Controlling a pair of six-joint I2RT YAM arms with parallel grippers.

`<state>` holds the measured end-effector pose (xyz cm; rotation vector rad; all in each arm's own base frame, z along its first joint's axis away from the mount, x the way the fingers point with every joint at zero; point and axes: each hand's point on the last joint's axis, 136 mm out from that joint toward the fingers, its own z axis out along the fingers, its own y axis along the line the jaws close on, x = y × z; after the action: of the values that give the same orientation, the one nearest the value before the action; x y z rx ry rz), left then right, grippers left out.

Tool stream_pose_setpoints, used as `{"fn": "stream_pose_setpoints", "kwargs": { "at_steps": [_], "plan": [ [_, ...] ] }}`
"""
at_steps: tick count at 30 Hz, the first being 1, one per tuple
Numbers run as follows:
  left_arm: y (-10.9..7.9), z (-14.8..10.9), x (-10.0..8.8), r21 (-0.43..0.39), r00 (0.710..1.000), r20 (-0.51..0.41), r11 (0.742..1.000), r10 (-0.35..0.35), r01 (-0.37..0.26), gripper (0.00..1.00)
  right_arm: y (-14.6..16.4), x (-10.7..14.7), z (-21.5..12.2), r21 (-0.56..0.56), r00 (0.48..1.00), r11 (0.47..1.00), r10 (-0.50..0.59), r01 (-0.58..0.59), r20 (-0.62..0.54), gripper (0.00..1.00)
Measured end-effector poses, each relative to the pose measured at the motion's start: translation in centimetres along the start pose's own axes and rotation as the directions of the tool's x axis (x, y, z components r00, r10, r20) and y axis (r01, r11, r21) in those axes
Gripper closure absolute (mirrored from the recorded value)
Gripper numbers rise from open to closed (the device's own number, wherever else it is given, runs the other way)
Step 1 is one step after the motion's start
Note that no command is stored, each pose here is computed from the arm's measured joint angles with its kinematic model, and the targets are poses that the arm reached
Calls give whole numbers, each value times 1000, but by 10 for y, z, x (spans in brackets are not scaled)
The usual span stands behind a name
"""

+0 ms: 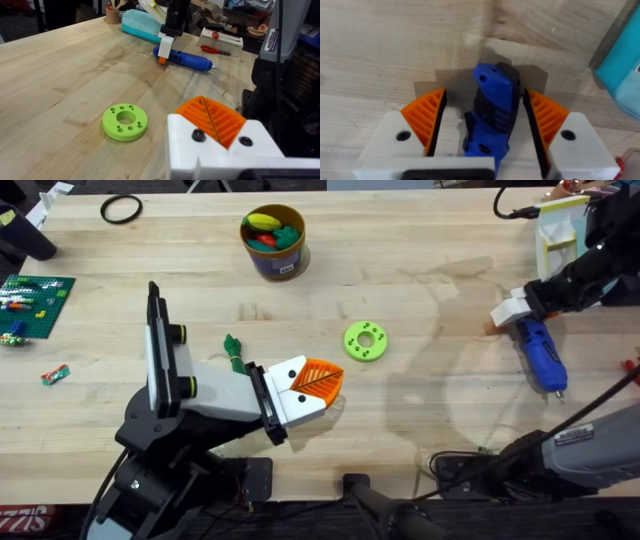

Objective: Pick up the gripper from the table and insert it into the empty holder that is missing its gripper. Then pick up a screw, insert it into the mounting hole, and use the screwdriver to tighten it. Finally, clean up the table by picking up the vegetable and placing it into the bucket.

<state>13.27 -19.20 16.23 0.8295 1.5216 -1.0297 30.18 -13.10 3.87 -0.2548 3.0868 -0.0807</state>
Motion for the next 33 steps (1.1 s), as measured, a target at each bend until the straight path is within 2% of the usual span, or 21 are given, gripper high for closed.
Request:
{"fn": "stream_pose_setpoints", "kwargs": {
  "at_steps": [14,21,31,33],
  "plan": [
    [0,0,1,-1,1000,-3,1000,-5,5,980,10,25,-1,-56,995,998,33,-39,-95,72],
    [0,0,1,-1,1000,-3,1000,-6,6,980,1,29,6,-38,995,995,85,-88,-59,72],
    [1,0,1,-5,1000,-3,1000,-6,6,980,3,28,7,-30,996,996,87,-88,-26,73],
    [1,0,1,-5,1000,-3,1000,-6,6,980,3,28,6,-29,996,996,84,-84,-24,128]
  ]
}}
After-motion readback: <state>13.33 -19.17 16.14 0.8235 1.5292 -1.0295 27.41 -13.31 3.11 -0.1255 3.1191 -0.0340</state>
